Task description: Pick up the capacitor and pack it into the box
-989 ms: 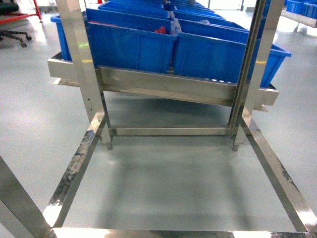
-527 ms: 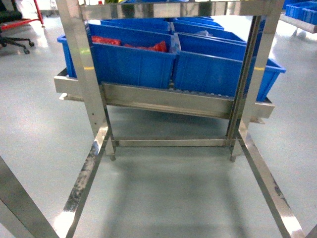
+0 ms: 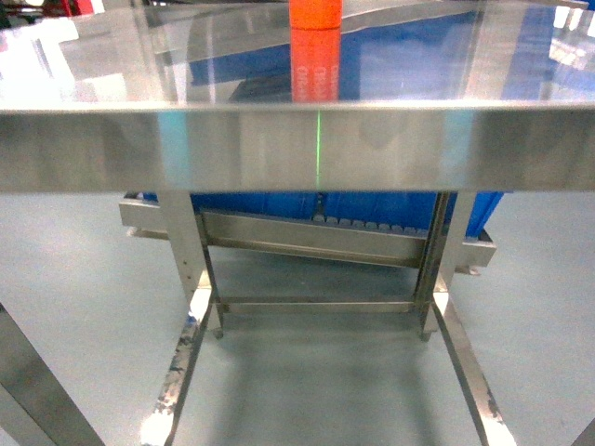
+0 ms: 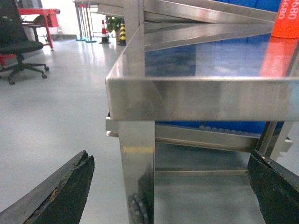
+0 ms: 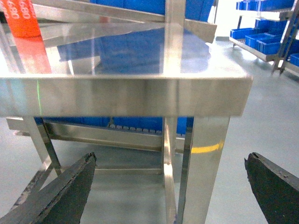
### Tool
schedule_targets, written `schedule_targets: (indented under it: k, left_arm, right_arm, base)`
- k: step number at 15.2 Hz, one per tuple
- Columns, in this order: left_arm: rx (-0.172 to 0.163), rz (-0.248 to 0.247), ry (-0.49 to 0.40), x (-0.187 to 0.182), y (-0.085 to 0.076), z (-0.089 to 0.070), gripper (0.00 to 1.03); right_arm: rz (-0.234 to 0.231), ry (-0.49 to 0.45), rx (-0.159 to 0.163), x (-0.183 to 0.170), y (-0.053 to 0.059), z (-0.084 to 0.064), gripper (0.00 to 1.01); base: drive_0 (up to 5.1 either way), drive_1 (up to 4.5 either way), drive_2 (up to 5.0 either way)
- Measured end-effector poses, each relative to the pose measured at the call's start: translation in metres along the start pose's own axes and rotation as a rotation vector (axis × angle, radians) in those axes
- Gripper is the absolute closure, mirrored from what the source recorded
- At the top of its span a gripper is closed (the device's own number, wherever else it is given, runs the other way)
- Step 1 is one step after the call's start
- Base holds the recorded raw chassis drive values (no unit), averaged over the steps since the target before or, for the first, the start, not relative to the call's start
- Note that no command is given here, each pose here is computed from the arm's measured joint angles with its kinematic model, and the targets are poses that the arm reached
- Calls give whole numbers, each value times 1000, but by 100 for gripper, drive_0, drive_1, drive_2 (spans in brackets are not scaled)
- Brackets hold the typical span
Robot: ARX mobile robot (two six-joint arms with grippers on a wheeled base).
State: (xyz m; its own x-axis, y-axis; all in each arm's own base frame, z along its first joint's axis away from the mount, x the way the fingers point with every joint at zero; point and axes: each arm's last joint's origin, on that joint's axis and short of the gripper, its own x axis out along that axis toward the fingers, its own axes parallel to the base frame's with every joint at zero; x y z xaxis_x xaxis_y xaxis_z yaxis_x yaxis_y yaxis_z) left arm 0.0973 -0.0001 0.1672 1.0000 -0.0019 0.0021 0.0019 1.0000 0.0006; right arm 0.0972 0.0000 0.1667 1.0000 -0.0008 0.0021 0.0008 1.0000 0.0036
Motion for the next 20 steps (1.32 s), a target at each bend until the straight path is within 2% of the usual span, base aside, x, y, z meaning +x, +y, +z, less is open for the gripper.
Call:
schedule_targets:
  k: [20]
  left_arm:
    - [0,2,0,0,0,0,5]
  right_arm:
    - [1,0,-1,0,0,0,3]
  base:
    - [0,0,0]
